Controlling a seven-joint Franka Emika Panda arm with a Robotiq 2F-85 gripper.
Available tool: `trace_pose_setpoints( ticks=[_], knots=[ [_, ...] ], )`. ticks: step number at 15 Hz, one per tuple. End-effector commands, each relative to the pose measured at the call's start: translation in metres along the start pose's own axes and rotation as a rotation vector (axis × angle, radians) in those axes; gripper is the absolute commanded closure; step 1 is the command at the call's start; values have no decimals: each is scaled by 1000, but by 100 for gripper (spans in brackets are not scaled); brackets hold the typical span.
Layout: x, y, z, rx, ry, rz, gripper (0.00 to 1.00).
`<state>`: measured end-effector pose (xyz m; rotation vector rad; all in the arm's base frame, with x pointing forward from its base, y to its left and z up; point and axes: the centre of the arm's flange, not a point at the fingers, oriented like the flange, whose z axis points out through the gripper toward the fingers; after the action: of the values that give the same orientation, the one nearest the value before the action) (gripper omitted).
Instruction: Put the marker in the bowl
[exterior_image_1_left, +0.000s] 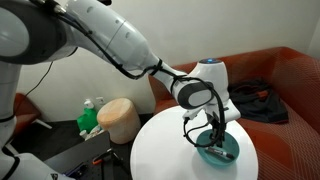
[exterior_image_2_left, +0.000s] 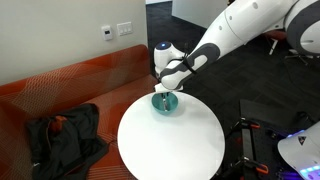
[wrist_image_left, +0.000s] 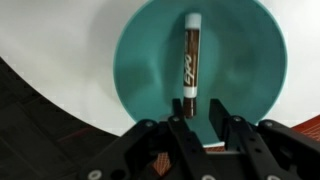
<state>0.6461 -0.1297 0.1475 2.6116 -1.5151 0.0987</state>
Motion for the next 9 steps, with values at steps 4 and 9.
trace_pose_setpoints(
  ticks=[4, 9],
  knots=[
    [-10, -4, -33, 36, 40, 24, 11],
    [-35, 3, -88, 105, 101, 52, 0]
  ],
)
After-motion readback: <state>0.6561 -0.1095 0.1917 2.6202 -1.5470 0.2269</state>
